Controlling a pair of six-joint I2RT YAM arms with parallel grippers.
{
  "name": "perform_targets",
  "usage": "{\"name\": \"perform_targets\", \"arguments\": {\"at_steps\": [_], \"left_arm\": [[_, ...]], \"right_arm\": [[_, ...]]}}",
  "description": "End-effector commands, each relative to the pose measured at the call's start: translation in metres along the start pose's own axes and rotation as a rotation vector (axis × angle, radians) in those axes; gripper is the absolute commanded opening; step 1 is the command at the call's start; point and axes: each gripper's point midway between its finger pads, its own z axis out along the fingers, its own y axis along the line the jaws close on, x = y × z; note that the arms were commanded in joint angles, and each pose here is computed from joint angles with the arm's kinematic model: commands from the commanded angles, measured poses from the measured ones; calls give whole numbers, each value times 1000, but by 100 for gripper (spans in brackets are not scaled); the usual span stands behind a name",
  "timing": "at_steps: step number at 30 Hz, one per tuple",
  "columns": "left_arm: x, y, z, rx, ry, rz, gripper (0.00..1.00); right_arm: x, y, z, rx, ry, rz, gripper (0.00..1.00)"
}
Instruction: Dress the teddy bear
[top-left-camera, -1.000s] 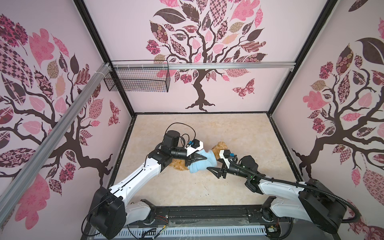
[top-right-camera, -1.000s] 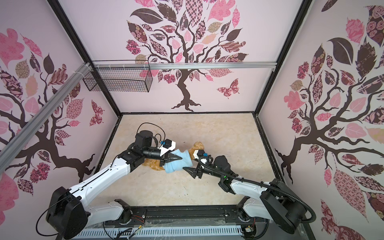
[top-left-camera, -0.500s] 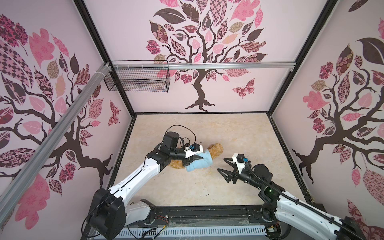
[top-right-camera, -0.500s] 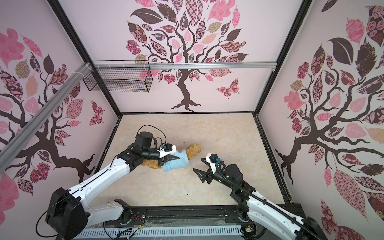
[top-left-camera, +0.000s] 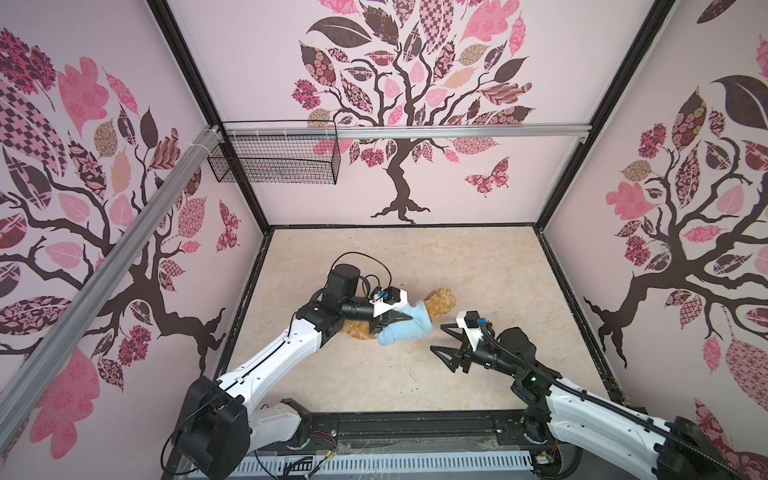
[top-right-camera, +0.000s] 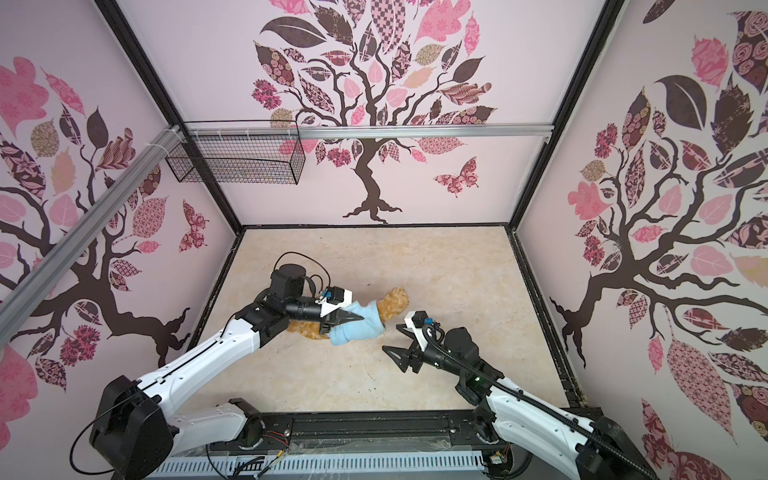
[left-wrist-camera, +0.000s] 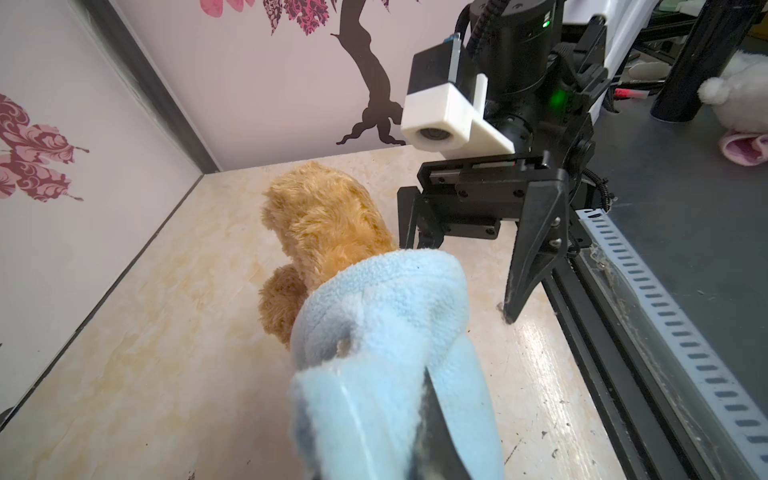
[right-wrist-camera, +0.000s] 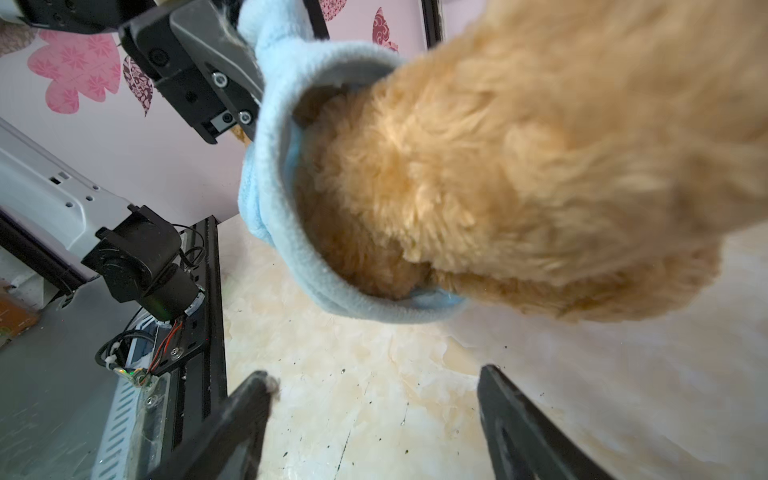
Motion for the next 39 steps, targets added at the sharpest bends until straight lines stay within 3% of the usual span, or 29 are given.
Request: {"name": "perform_targets", "arguments": {"at_steps": [1, 16, 28, 32, 35, 37, 39], "left_arm": [[-16, -10, -2, 42, -58, 17, 0], [-18, -26, 5, 137, -63, -9, 0], [-31, -33, 10, 164, -90, 14, 0], [-30, -31, 12, 146, -85, 16, 0], [-25, -30, 12, 124, -51, 5, 0], [-21, -32, 8, 106, -15, 10, 10], [-18, -33, 3, 81, 19, 4, 23]], "right_arm": [[-38, 12, 6, -60, -116, -115, 83], [-57, 22, 17, -124, -173, -249, 88], [-48, 34, 37, -228, -156, -220, 86], [-42, 35, 49, -232, -142, -207, 73], [-35, 26, 51, -183, -123, -213, 51], [-28, 18, 49, -137, -101, -237, 37], [-22, 15, 48, -119, -77, -263, 30]]}}
